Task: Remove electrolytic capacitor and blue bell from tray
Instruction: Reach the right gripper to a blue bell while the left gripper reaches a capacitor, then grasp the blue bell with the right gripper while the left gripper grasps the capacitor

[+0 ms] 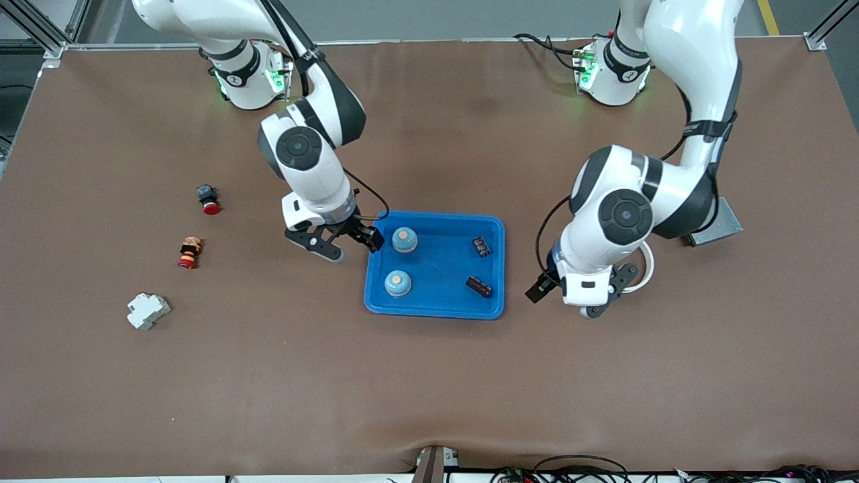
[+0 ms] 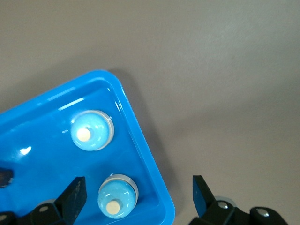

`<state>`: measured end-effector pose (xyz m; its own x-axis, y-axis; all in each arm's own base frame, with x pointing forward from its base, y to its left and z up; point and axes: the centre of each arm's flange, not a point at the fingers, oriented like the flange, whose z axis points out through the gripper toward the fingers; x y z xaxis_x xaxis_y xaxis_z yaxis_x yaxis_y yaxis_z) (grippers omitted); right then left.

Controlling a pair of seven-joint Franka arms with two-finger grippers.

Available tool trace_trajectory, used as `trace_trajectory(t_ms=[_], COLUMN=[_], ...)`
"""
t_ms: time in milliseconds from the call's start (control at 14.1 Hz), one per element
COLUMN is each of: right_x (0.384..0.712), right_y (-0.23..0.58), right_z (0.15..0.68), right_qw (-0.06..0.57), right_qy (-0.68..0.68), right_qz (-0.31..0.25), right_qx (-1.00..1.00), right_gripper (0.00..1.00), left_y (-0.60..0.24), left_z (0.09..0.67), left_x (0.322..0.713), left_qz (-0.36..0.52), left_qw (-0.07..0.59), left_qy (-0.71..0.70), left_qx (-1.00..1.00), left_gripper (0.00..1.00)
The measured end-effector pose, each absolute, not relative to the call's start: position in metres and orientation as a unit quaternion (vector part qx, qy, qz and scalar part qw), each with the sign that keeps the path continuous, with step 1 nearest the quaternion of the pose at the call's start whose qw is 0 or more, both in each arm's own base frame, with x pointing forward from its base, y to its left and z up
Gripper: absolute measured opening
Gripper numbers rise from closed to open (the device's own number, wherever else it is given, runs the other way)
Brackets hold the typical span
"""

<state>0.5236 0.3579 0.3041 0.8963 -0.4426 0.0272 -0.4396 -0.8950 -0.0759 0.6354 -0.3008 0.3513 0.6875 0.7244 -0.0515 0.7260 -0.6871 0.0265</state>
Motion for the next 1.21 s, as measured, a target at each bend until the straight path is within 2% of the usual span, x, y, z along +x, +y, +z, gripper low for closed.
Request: trace_trajectory(t_ms=[569, 924, 1209], right_x=[0.510, 0.502, 0.495], right_y=[0.388, 0.412, 0.431], right_z=[0.269, 0.237, 0.214], right_qw=[0.030, 0.029, 0.020], right_qy=[0.229, 0.238, 0.239], right_qz=[-0.021, -0.024, -0.021], right_qx=[-0.973, -0.970, -0.971], right_gripper=[1.00, 1.00, 1.00], left_y=[-0.391, -0.397, -0.397], left_z=[0.297, 0.253, 0.242], left_x=[0.615, 0.617, 0.620], left_qz=[-0.005, 0.002, 0.008], left_qw=[0.045, 0.053, 0.060], left_qy=[0.460, 0.463, 0.464], left_qx=[0.887, 0.885, 0.884], left_gripper=[1.00, 1.00, 1.00])
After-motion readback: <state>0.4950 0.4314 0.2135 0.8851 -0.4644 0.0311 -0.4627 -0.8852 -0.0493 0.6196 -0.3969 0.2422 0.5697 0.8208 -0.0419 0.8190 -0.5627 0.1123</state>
